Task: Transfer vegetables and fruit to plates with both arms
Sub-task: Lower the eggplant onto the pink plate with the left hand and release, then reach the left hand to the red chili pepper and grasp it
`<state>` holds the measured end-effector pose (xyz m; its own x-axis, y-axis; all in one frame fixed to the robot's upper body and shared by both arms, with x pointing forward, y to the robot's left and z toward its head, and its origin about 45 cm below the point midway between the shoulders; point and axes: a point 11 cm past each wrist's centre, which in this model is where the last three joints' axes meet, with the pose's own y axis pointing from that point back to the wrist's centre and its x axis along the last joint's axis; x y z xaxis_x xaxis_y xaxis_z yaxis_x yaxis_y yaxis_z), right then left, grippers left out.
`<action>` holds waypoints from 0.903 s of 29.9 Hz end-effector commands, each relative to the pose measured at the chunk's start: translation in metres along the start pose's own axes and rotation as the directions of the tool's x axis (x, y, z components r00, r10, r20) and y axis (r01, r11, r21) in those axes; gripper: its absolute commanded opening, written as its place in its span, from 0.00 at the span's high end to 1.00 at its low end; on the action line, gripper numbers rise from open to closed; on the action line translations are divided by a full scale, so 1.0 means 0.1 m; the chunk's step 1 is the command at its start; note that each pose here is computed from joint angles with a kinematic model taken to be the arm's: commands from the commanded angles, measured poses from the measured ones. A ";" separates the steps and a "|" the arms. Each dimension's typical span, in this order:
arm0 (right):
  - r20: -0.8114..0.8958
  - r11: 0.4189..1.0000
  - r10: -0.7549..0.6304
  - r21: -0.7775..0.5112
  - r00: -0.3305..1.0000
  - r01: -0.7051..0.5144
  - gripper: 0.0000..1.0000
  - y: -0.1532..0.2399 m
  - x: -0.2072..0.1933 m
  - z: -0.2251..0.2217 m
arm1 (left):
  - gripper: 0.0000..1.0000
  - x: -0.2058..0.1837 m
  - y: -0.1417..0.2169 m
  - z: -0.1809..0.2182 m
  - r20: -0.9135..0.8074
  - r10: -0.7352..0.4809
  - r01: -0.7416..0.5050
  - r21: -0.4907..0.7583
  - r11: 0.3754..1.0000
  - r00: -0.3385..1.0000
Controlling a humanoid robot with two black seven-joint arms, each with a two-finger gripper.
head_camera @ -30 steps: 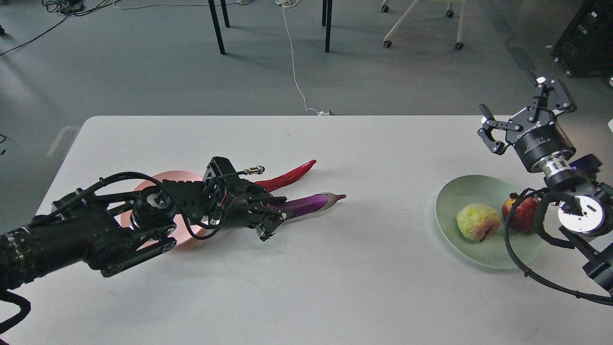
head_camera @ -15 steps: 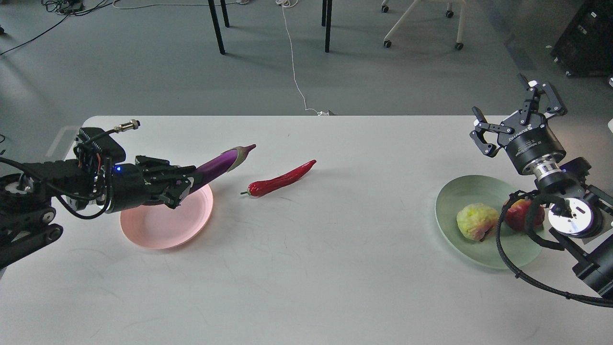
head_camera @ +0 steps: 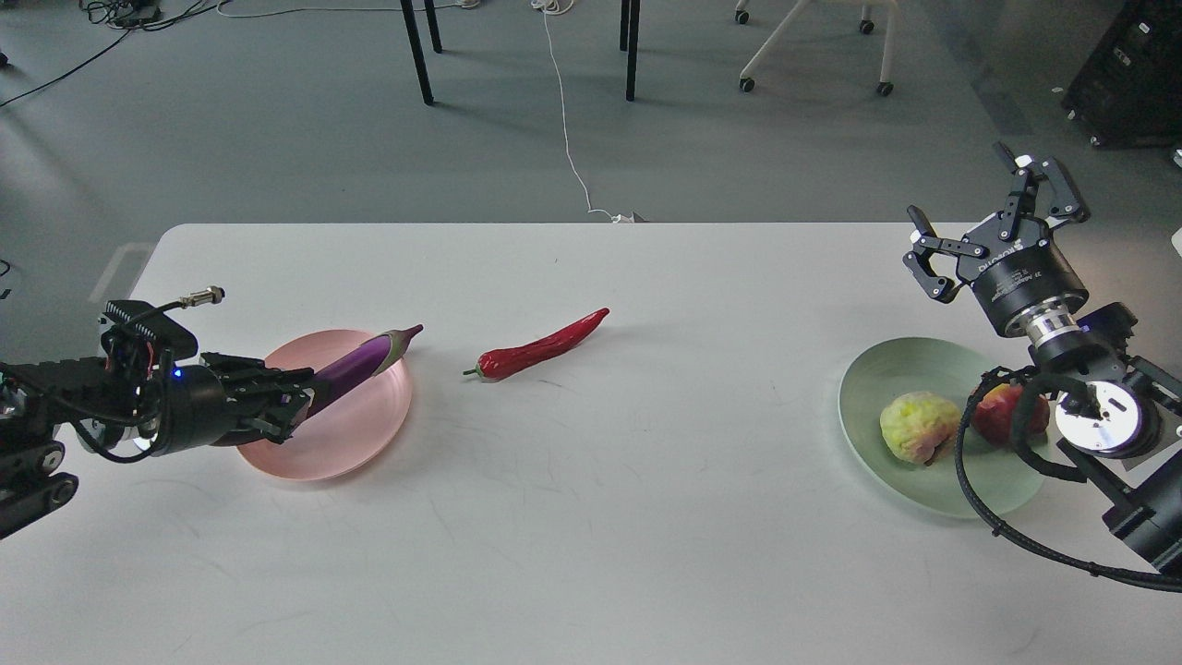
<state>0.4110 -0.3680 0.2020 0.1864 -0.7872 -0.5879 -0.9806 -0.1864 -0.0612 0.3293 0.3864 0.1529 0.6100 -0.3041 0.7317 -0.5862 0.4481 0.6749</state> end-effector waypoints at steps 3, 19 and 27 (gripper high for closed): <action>0.006 1.000 -0.002 -0.003 1.000 0.002 0.01 0.00 -0.01 0.03 | 0.31 0.16 -0.02 0.00 0.004 0.033 -0.033 -0.004 0.999 0.999; -0.004 1.000 0.011 -0.011 1.000 -0.011 0.01 0.06 0.05 0.02 | 0.41 1.25 -1.19 1.38 0.128 0.140 -0.098 -0.289 0.952 0.982; -0.002 1.000 0.025 -0.017 1.000 -0.025 0.01 0.12 0.10 0.06 | 0.47 0.93 -1.52 1.47 0.188 0.037 0.009 -0.241 0.971 0.981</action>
<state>0.4025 -0.3748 0.1930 0.1662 -0.7930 -0.5861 -0.9832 -0.1789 -0.0367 0.3956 0.1622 0.1472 0.4676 -0.4017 0.7874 -0.4279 0.6766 0.5992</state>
